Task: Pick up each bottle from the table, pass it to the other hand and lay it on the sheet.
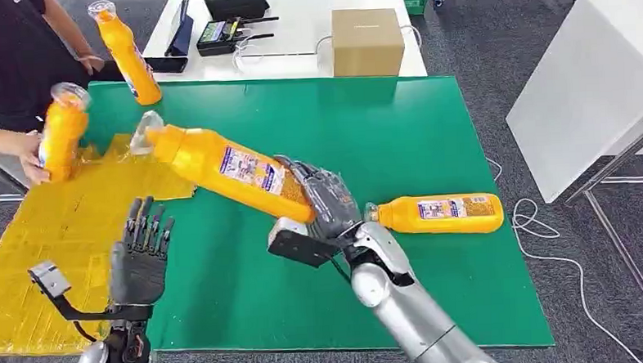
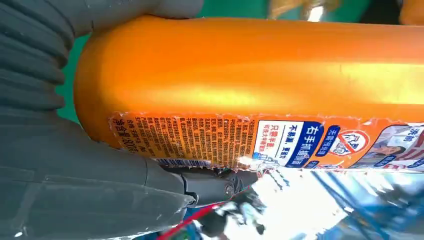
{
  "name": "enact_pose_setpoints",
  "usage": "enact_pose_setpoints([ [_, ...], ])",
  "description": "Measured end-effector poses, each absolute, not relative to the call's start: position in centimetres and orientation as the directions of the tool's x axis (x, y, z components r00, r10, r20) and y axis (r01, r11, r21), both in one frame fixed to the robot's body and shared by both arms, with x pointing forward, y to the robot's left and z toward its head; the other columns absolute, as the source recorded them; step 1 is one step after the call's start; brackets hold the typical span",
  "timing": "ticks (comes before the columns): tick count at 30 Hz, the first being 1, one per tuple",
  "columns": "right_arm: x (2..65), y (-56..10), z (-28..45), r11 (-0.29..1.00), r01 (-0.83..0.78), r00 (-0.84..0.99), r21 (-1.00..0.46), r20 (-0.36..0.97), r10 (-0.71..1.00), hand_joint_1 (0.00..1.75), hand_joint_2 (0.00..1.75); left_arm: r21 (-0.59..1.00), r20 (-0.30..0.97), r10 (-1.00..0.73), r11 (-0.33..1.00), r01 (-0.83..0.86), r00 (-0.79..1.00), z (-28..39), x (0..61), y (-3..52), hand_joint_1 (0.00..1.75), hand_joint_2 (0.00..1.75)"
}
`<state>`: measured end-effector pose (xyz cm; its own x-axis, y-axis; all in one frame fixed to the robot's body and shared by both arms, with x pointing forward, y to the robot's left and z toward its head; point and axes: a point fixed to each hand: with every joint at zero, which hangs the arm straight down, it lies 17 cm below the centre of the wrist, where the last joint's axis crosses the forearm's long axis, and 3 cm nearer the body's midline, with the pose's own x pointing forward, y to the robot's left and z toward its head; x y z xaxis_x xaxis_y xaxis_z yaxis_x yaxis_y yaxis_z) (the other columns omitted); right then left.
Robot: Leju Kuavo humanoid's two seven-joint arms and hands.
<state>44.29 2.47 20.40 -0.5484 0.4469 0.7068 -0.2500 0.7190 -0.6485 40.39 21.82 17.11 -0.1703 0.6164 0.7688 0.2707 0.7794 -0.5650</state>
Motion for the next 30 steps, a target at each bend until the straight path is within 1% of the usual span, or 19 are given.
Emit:
enact_pose_setpoints([
  [7,41.3,5.5,22.0,0.733,-0.293,-0.593,-0.614,0.718,0.364,1.75,1.75,-0.556,0.769,0.623,0.763,0.329,-0.146,18.1,39.7,18.7,0.00,1.75],
  [10,39.5,8.0,21.3,0.680,-0.361,-0.606,-0.638,0.715,0.349,1.75,1.75,-0.555,0.766,0.628,0.753,0.353,-0.135,18.4,39.5,17.6,0.00,1.75],
  [14,37.2,11.6,18.5,0.582,-0.480,-0.589,-0.656,0.733,0.341,1.75,1.75,-0.563,0.751,0.648,0.730,0.386,-0.129,19.0,39.1,16.6,0.00,1.75],
  [24,35.3,14.4,14.8,0.481,-0.555,-0.580,-0.679,0.730,0.361,1.75,1.75,-0.575,0.731,0.672,0.700,0.424,-0.118,19.5,38.3,15.6,0.00,1.75],
  [30,34.6,15.4,13.2,0.411,-0.592,-0.593,-0.693,0.720,0.360,1.75,1.75,-0.591,0.721,0.684,0.691,0.417,-0.111,19.1,37.6,15.8,0.00,1.75],
])
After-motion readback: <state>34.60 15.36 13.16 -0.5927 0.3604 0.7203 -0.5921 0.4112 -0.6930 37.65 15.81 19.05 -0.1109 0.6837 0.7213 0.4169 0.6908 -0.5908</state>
